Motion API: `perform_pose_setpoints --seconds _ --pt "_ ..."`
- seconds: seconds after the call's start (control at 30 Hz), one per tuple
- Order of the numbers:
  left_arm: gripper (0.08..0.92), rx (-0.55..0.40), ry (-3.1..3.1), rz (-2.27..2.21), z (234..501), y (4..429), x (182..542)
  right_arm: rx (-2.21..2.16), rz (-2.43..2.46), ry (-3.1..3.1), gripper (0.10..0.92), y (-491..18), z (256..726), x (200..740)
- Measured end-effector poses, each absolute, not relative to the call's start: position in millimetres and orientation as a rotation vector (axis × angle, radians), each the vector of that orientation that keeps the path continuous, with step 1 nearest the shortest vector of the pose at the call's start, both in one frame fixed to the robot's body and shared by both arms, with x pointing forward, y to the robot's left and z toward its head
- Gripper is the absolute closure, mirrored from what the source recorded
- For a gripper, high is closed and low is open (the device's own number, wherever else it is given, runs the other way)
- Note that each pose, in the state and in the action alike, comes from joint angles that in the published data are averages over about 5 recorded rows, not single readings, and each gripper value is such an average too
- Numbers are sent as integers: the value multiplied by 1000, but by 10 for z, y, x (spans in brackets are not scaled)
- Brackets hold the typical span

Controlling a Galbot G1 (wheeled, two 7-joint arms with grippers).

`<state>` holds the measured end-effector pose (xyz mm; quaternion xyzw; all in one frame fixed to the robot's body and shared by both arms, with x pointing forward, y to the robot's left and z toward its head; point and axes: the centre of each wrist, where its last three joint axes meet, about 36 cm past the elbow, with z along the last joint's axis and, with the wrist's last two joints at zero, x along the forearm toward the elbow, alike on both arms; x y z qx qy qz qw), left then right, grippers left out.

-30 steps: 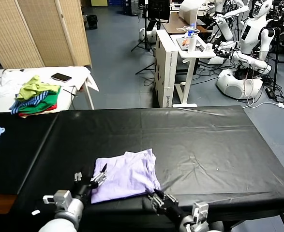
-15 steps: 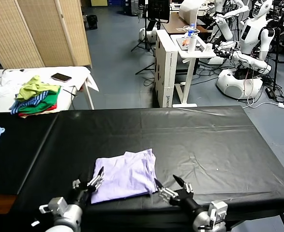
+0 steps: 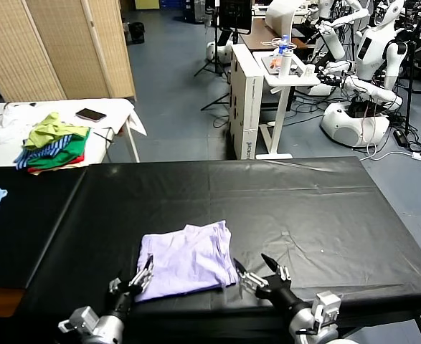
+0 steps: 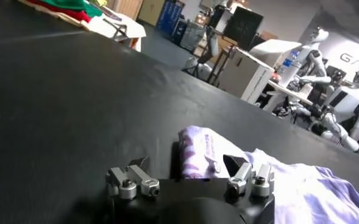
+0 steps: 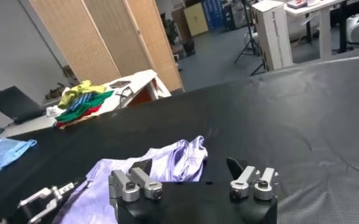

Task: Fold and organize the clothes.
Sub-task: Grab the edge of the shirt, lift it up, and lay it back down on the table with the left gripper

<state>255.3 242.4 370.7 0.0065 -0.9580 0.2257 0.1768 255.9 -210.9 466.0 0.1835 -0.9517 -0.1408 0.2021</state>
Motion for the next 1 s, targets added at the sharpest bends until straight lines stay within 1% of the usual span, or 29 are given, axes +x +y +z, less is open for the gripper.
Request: perform_pose_setpoints --seconds 0.1,0.17,0.3,0.33,0.43,0.47,0.53,0.77,1.0 --pt "171 17 -2708 654 3696 2410 2559 512 -392 -2659 115 -2109 4661 2562" --pt "262 17 -2702 668 3683 2408 2563 512 -392 -2662 115 -2109 4663 2565" --pt "494 24 -2684 721 3655 2412 2570 512 -390 -2668 115 -2106 4668 2572" --pt "570 26 -2679 737 3650 2411 2572 512 -390 -2669 115 -2106 4669 2573" --pt "746 30 -2670 769 3642 2403 2582 512 -390 -2672 115 -2103 4671 2577" --pt "788 30 -2670 772 3644 2400 2588 511 -389 -2673 115 -2102 4672 2578" --pt "823 27 -2676 760 3655 2396 2609 510 -386 -2675 115 -2103 4672 2579" --pt "823 -20 -2749 501 3746 2475 2748 471 -338 -2715 115 -2156 4657 2618" --pt "823 -91 -2807 141 3865 2729 2918 403 -237 -2766 115 -2214 4545 2709"
